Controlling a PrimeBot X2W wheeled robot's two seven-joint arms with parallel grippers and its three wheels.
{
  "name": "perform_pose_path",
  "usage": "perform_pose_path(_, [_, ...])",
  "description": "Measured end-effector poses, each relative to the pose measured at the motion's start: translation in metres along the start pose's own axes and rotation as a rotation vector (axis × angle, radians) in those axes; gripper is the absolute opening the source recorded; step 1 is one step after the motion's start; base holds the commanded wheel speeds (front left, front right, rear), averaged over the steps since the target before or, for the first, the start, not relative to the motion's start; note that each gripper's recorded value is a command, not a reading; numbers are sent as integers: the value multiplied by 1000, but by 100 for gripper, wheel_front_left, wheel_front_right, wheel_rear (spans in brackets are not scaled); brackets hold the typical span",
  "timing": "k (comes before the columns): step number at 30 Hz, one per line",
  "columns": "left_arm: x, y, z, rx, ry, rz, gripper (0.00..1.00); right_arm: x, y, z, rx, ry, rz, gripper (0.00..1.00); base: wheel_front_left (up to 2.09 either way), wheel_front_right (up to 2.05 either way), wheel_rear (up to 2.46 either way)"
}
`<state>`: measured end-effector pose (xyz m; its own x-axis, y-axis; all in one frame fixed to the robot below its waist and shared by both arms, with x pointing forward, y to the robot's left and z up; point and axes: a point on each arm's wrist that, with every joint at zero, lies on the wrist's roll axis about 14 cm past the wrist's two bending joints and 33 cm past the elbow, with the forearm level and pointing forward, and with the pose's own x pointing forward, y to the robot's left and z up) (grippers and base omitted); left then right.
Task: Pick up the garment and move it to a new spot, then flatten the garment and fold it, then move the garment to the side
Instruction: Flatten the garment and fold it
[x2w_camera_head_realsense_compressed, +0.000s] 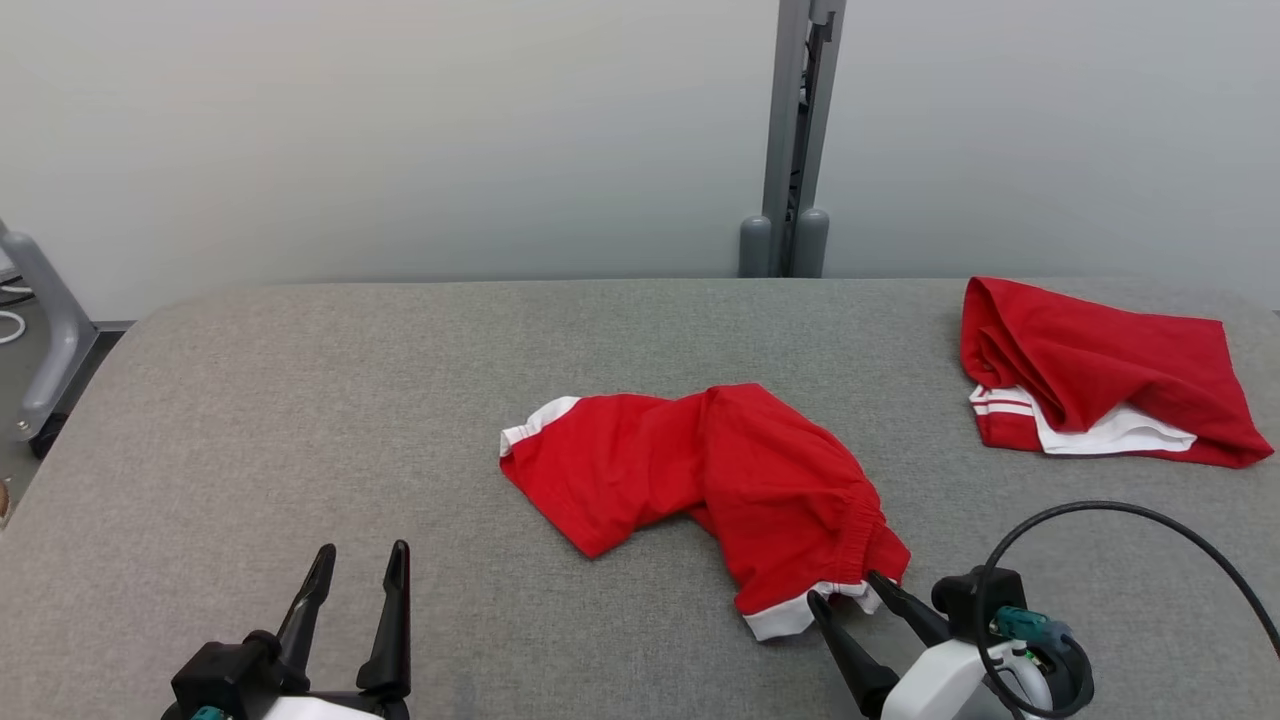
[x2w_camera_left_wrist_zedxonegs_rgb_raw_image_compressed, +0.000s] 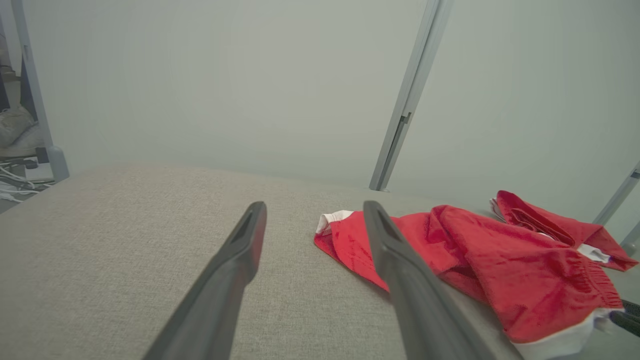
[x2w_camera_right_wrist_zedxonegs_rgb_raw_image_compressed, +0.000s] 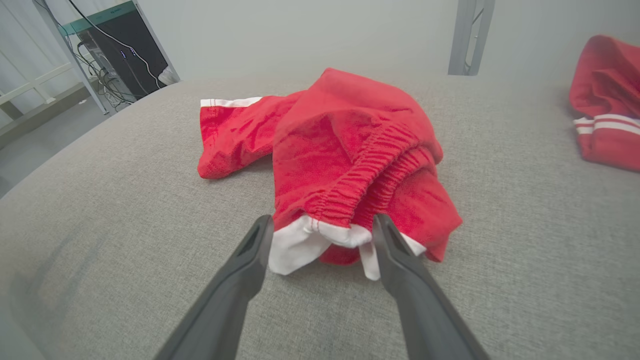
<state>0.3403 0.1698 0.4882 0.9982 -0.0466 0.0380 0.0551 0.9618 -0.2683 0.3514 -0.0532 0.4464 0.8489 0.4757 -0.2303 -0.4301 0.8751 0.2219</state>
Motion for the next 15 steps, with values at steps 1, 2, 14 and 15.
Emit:
perform_pose_path(1, [-1, 3, 0, -1, 0, 9, 100, 2, 0, -2, -3, 11, 4, 100, 0, 0, 0])
perform_pose_path(2, [-3, 5, 0, -1, 1, 14, 100, 4, 1, -3, -2, 18, 8, 100, 0, 0, 0])
perform_pose_path(14, [-12, 19, 0, -5, -2, 61, 100, 20, 14, -10, 1, 82, 56, 3, 0, 0, 0])
perform_pose_path(15, [-12, 20, 0, -5, -2, 63, 100, 21, 15, -8, -2, 80, 59, 0, 0, 0, 0])
